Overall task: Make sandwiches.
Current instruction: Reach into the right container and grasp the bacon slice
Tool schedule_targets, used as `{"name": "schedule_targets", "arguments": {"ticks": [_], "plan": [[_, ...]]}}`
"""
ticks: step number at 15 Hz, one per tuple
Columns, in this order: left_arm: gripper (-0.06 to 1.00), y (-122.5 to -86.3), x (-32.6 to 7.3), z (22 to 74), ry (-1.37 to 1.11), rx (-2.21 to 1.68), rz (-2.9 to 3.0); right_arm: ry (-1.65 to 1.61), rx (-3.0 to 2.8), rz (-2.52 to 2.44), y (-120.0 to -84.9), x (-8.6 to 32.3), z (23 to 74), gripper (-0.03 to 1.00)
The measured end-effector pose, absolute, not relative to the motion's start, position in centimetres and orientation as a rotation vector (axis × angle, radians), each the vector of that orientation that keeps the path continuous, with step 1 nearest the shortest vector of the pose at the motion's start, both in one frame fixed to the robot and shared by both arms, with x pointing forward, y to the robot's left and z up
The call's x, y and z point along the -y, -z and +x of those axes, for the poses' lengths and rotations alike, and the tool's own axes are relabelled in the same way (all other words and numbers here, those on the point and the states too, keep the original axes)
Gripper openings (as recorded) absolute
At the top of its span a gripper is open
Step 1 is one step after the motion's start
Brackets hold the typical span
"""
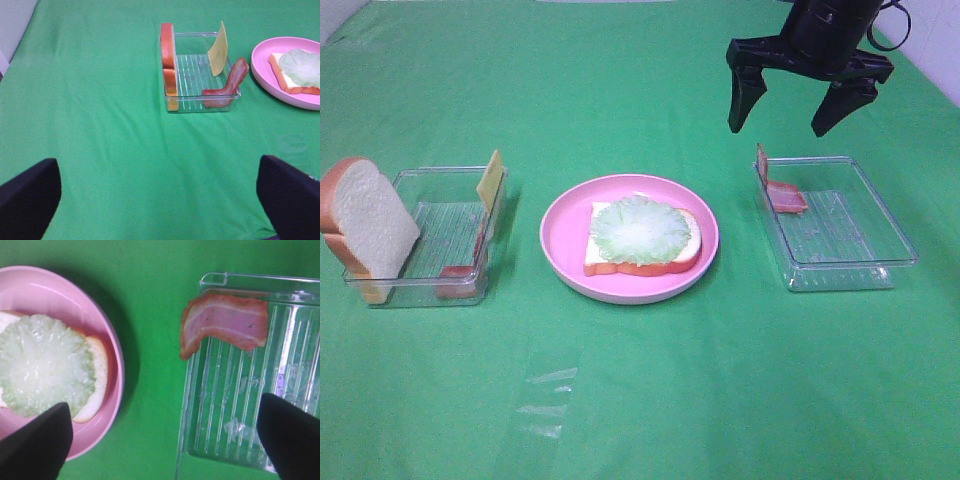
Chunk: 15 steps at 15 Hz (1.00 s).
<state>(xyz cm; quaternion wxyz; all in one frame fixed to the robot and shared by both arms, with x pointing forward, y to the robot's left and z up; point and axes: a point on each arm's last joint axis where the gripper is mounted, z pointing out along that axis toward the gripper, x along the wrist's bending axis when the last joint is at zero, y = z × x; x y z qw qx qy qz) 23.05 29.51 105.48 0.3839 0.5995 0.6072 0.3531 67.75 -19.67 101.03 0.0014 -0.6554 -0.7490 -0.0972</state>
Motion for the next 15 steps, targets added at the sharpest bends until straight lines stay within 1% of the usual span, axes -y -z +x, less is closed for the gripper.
{"name": "schedule_targets", "arguments": {"ticks": [5, 7, 9, 12, 15], "plan": [[0.98, -105.5, -29.5, 23.1, -0.9, -1.548, 1.528, 0.352, 2.331, -2.085, -98.5, 19.7, 69.2, 0.95], [0.98, -105.5, -29.5, 23.1, -0.9, -1.548, 1.528, 0.364, 2.332, -2.092, -98.0, 19.7, 69.5, 0.95], [0.98, -105.5, -29.5, 23.1, -0.9, -1.548, 1.528, 0.355, 2.322, -2.096, -96.3, 19.6, 70.0, 0.94], [0.98, -105.5, -29.5, 23.1, -0.9, -1.548, 1.528, 0.377, 2.322, -2.129, -95.6, 19.6, 70.5, 0.94], [0.98, -105.5, -29.5, 23.1, -0.9, -1.548, 1.528, 0.384, 2.332, -2.147, -95.3, 19.7, 70.7, 0.89]]}}
